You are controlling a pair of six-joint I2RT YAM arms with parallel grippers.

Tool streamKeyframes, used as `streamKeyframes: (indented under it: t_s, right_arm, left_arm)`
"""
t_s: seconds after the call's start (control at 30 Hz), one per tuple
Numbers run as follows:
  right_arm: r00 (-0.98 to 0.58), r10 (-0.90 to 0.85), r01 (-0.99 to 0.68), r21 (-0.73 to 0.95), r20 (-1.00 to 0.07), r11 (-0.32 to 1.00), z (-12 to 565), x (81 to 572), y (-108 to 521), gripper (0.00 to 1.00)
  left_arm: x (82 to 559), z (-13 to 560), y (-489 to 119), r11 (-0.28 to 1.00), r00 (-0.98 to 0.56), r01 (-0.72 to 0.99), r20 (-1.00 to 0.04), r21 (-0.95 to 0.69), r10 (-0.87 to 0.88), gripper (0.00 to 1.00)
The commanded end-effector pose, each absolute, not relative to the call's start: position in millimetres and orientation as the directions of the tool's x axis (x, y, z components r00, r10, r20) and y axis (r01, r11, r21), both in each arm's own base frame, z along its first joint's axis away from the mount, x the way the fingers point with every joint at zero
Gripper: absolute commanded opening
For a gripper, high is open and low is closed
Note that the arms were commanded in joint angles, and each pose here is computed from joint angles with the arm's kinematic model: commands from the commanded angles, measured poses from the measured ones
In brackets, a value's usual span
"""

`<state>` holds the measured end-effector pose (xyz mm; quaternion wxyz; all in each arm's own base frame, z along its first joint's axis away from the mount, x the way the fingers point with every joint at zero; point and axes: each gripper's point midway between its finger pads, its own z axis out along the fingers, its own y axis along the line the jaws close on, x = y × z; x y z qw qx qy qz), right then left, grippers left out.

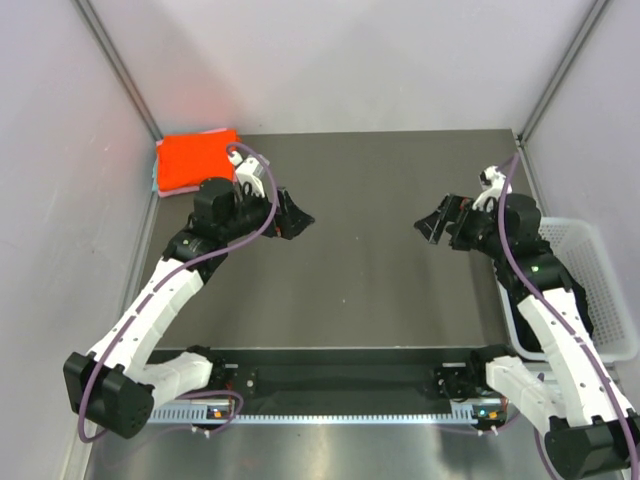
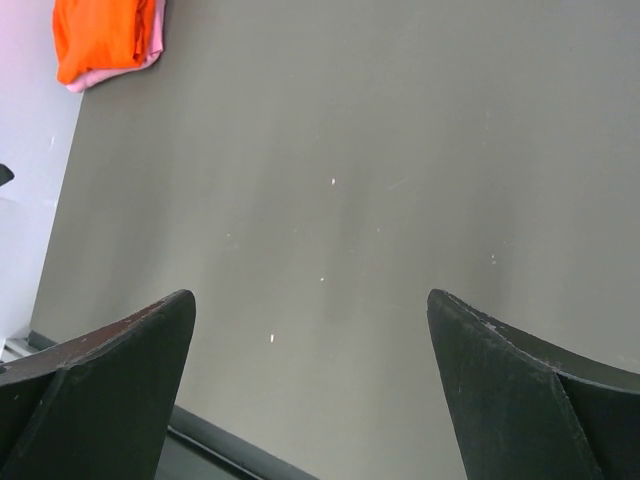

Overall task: Fold and stack the t-shirts
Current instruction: Reset both grippers

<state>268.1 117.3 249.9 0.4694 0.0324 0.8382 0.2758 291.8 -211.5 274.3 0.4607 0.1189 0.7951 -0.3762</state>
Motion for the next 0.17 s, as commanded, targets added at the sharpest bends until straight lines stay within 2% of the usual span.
streamKeyframes:
  t_s: [0.0,0.13]
  right_arm:
    - [-0.499,0.332,-0.219,0.487,-0.801,0.846,263.5,272.6,114.9,1.0]
    - [-0.489,0.336,-0.224,0.488,-0.805,0.843,266.1,272.4,115.0,1.0]
  left_arm:
    - [289.5,294.8,-212.7,0.666,-0.494,0.574,-0.85,-0.476,-0.182,0.99]
    - [289.3,296.3,-213.5,0.661,-0.494,0.577,-0.849,-0.48,-0.186,0.99]
